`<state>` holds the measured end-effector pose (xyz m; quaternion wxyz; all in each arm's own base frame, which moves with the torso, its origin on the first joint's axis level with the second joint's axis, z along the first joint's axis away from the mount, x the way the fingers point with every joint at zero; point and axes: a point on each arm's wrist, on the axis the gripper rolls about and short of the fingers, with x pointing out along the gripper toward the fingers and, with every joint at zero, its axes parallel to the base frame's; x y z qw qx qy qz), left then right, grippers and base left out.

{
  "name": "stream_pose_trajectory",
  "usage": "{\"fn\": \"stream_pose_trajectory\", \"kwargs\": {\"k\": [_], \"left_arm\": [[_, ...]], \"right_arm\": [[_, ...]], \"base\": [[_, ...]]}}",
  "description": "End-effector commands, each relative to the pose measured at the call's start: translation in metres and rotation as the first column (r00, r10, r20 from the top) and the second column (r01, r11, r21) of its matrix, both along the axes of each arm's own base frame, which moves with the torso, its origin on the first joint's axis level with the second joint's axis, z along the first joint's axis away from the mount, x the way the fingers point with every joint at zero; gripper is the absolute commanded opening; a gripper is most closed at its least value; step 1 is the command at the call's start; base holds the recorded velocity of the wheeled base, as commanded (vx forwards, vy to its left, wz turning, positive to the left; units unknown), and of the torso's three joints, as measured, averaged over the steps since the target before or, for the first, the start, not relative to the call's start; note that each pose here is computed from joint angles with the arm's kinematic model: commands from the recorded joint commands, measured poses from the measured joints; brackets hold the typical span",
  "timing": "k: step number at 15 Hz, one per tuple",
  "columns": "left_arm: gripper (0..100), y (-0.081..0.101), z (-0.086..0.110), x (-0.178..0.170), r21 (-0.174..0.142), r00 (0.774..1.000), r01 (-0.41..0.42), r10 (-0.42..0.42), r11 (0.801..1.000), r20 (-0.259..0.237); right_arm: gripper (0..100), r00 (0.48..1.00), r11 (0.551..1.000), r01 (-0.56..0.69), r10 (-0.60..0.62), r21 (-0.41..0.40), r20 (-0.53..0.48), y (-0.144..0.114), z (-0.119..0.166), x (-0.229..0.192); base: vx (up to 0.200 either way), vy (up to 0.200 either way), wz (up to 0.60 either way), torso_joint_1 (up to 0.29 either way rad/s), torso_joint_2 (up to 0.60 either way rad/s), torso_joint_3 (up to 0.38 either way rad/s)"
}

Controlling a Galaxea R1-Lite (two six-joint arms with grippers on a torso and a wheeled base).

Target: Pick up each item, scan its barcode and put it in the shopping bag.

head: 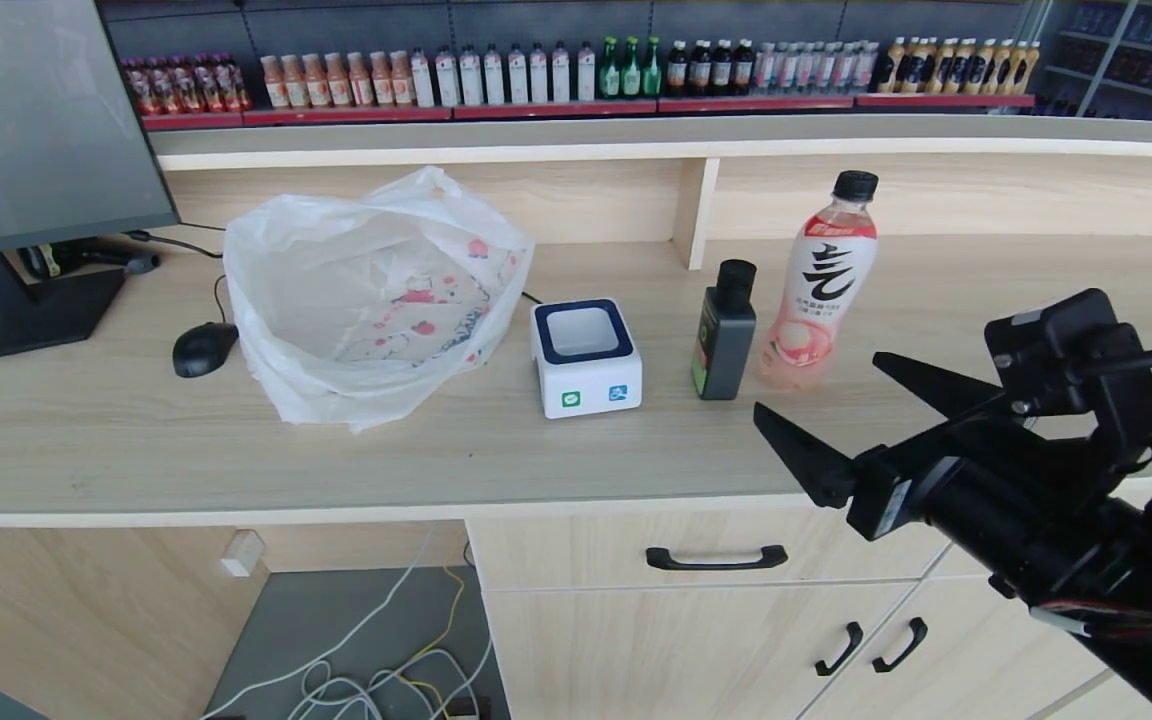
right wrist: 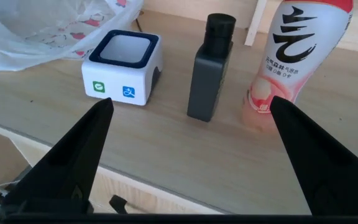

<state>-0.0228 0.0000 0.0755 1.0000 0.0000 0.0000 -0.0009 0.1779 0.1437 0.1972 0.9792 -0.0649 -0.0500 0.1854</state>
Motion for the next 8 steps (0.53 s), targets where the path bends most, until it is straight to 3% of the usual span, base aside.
{"fn": "stream_pose_trajectory", "kwargs": {"k": [1,8], "left_arm": [[100,0.0,0.0,0.0,0.0,1.0,0.0,0.0,1.0,0.0],[100,0.0,0.0,0.0,0.0,1.0,0.0,0.0,1.0,0.0]], "right_arm": [[100,0.999,0.999,0.032,-0.032,0.003,-0.009,0.0117,-0.0096,0.0093],[100,0.996,0.996,0.077,-0.078,0.048,0.031,0.0171,-0.0145,0.0173]], "base": [[0.0,0.0,0.0,0.0,0.0,0.0],[0.0,0.0,0.0,0.0,0.0,0.0]]}}
